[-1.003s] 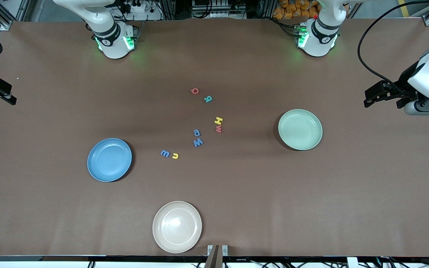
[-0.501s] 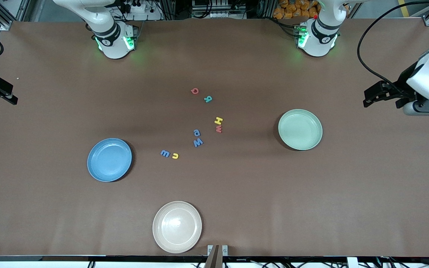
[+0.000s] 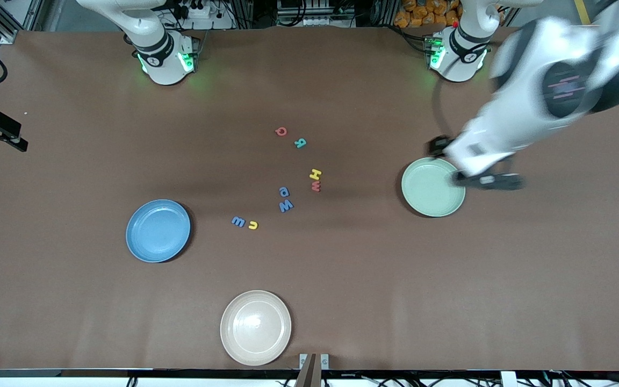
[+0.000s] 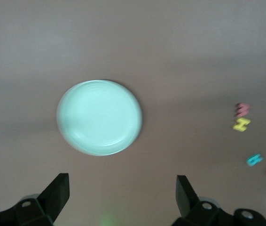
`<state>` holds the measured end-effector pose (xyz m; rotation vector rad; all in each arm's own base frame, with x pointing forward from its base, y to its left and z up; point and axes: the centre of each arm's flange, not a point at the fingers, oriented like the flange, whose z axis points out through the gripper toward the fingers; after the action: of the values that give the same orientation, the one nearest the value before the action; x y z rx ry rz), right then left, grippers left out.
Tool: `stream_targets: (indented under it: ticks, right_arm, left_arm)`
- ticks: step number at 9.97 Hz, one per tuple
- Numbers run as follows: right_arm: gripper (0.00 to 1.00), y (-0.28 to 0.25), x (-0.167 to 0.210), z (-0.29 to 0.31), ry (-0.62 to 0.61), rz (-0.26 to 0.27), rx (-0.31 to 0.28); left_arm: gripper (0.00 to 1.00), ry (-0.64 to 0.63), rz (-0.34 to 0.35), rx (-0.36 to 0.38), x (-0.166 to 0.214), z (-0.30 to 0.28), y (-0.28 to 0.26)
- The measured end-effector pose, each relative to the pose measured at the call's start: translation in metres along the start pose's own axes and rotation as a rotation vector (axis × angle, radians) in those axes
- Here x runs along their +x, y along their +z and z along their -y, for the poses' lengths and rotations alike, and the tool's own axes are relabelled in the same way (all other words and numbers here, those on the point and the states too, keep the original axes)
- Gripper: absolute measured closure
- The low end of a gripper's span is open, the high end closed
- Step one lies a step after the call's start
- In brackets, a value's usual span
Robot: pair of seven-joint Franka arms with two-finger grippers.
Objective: Sort upper and lower case letters into plates
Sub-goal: 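Move the left gripper over the pink Q among the letters, then lower the left gripper and grasp the pink Q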
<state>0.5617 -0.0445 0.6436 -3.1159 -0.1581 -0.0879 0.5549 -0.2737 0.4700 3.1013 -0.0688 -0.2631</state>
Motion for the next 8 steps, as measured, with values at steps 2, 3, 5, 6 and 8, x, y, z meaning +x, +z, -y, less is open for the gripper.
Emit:
stream_targets:
  ticks: [2, 3, 5, 6, 8]
  right_arm:
    - [0.00, 0.013, 0.003, 0.000, -0.001, 0.018, 0.002]
    - [0.00, 0.024, 0.006, 0.000, -0.002, 0.025, 0.003]
    - [0.00, 0.042, 0.010, 0.001, -0.004, 0.044, 0.005]
    - [0.00, 0.049, 0.013, 0.002, -0.004, 0.055, 0.006]
    - [0.00, 0.066, 0.020, 0.001, -0.005, 0.074, 0.006]
  left_arm:
    - [0.00, -0.094, 0.009, -0.057, -0.012, -0.095, 0.056]
    - [0.00, -0.136, 0.008, -0.079, -0.027, -0.143, 0.084]
    - [0.00, -0.265, 0.000, -0.097, -0.070, -0.221, 0.121]
    - [0.00, -0.326, 0.002, -0.099, -0.088, -0.245, 0.134]
    - [0.00, -0.424, -0.019, -0.149, -0.115, -0.287, 0.157]
